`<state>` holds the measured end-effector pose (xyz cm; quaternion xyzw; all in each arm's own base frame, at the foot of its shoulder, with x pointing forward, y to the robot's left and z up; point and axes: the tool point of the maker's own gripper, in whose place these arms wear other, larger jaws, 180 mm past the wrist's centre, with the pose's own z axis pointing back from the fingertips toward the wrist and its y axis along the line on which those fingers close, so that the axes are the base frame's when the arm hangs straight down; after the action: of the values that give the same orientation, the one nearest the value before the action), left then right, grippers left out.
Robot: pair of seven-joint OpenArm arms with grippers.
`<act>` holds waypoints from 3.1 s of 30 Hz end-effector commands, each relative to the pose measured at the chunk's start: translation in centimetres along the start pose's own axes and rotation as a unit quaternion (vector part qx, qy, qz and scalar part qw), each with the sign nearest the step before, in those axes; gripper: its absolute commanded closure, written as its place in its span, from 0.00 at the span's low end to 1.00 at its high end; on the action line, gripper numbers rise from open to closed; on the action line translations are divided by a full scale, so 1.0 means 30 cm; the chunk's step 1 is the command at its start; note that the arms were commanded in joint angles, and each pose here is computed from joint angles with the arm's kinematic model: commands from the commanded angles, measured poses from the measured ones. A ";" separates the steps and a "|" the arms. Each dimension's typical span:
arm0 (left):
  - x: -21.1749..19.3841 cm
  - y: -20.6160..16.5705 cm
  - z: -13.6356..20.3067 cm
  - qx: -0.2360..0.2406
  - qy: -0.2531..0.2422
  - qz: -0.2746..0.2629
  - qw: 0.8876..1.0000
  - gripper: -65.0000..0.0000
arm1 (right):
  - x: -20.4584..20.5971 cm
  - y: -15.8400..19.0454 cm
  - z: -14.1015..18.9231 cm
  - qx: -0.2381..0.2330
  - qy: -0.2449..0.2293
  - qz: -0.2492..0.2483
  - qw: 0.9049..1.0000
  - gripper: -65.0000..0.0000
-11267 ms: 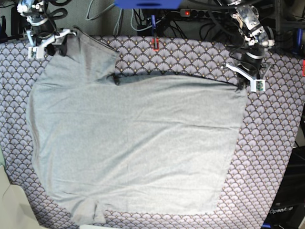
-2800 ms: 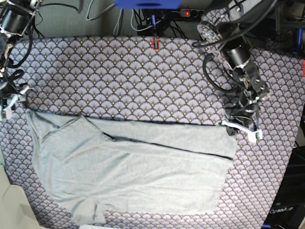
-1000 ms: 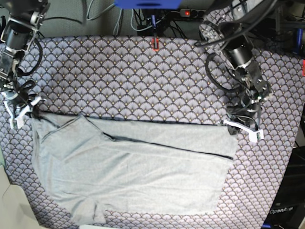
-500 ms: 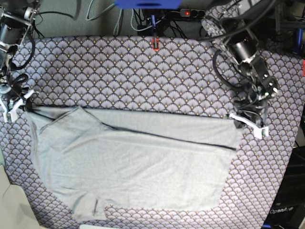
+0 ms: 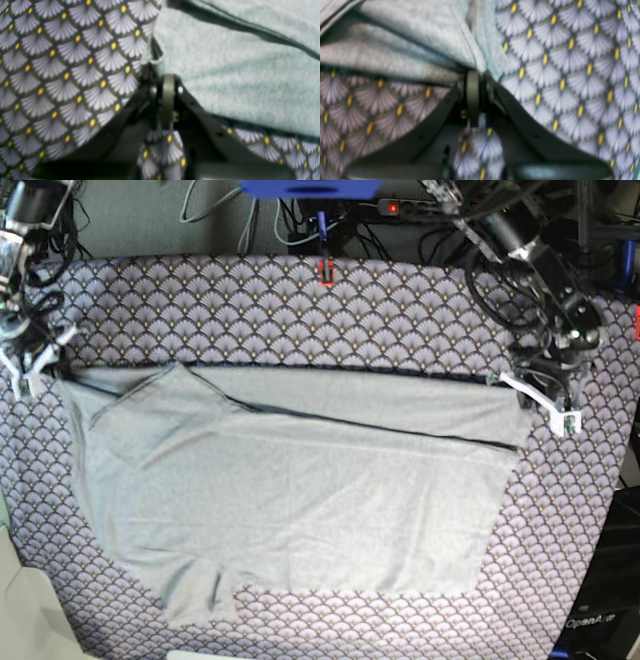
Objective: Fold the T-shirt properly
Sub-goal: 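Pull the folded edge back toward the robot with both grippers, then release the shirt and move both grippers to its side edges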
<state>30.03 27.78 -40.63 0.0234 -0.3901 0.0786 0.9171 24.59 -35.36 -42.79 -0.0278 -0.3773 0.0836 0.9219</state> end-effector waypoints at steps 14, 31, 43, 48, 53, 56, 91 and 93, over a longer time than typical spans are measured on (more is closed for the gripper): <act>-0.089 0.059 0.209 0.021 -0.011 -0.001 1.000 1.00 | -0.176 -0.100 0.184 -0.072 0.037 -0.024 0.996 1.00; -0.223 0.086 0.276 0.031 0.033 -0.013 0.999 1.00 | -0.299 -0.033 0.252 -0.076 0.021 -0.060 0.995 0.99; -0.227 0.090 0.279 0.033 0.035 -0.014 0.999 0.90 | -0.292 -0.033 0.245 -0.076 0.020 -0.061 0.995 0.64; -0.215 0.091 0.304 0.036 0.015 -0.021 0.999 0.58 | -0.288 -0.053 0.258 -0.081 0.019 -0.056 0.995 0.49; -0.231 0.074 0.323 0.033 -0.009 -0.014 0.999 0.49 | -0.265 -0.153 0.309 -0.122 0.003 -0.065 0.990 0.48; -0.223 0.077 0.336 0.035 -0.015 -0.019 0.999 0.49 | -0.201 -0.231 0.320 -0.149 -0.022 -0.065 0.986 0.48; 0.385 0.203 0.244 0.029 -0.199 -0.036 0.979 0.49 | 0.128 -0.423 0.293 -0.270 -0.103 -0.050 0.956 0.48; 0.393 0.167 0.226 0.018 -0.192 -0.035 0.981 0.49 | 0.204 -0.387 0.217 -0.238 -0.112 -0.033 0.964 0.48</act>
<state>31.71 33.51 -29.30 0.0667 -0.5304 0.0553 0.8433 25.66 -45.31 -33.54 -0.2172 -0.4799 -0.0403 0.8491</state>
